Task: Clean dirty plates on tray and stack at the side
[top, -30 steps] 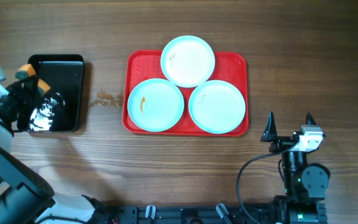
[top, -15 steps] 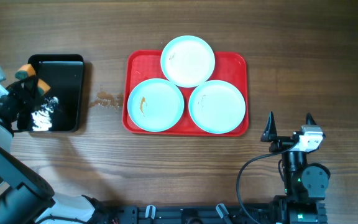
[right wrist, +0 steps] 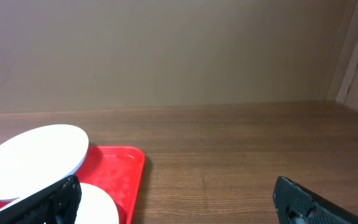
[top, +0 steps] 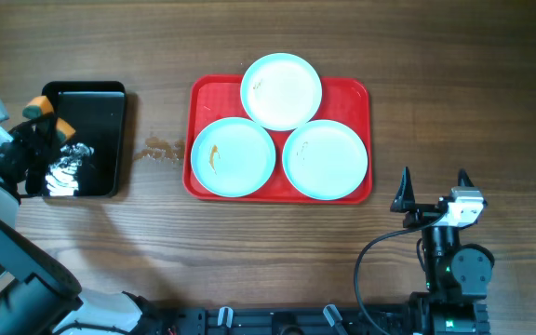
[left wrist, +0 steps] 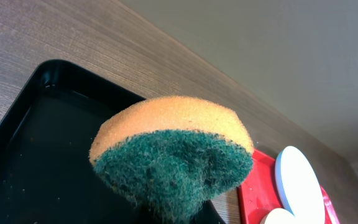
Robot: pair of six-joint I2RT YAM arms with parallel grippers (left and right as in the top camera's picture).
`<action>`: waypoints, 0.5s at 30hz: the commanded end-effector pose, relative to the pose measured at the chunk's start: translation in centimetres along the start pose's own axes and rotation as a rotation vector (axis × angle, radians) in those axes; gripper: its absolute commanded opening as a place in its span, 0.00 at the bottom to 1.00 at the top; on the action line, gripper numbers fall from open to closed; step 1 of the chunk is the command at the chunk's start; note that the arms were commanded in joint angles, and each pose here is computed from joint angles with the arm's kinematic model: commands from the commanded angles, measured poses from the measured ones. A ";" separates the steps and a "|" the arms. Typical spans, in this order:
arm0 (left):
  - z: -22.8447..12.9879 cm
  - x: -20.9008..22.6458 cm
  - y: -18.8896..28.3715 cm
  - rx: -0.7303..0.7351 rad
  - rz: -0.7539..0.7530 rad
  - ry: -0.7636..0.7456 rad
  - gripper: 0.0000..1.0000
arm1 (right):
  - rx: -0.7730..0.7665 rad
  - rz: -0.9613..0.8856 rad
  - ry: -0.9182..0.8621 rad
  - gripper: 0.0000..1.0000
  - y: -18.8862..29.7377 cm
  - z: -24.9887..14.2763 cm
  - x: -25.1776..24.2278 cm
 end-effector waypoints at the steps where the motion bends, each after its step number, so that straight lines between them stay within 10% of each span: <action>1: 0.7 -0.5 0.4 -0.018 -0.007 -0.045 0.04 | -0.007 -0.008 0.017 1.00 0.0 0.1 -0.1; 11: 3.6 -4.4 2.2 -0.111 -0.170 -0.122 0.04 | -0.007 -0.008 0.017 1.00 0.0 0.1 -0.1; 15: -0.1 -1.0 1.2 0.055 0.149 -0.098 0.04 | -0.007 -0.008 0.017 1.00 0.0 0.1 -0.1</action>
Point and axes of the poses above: each gripper's point midway between its finger pads, its own y axis back along the fingers, its own x axis along the line the jaws close on, z = x × y, the point moved 9 cm from there along y, back along the fingers, and after that the axes turned 1 degree about -y, right-handed, at the moved point
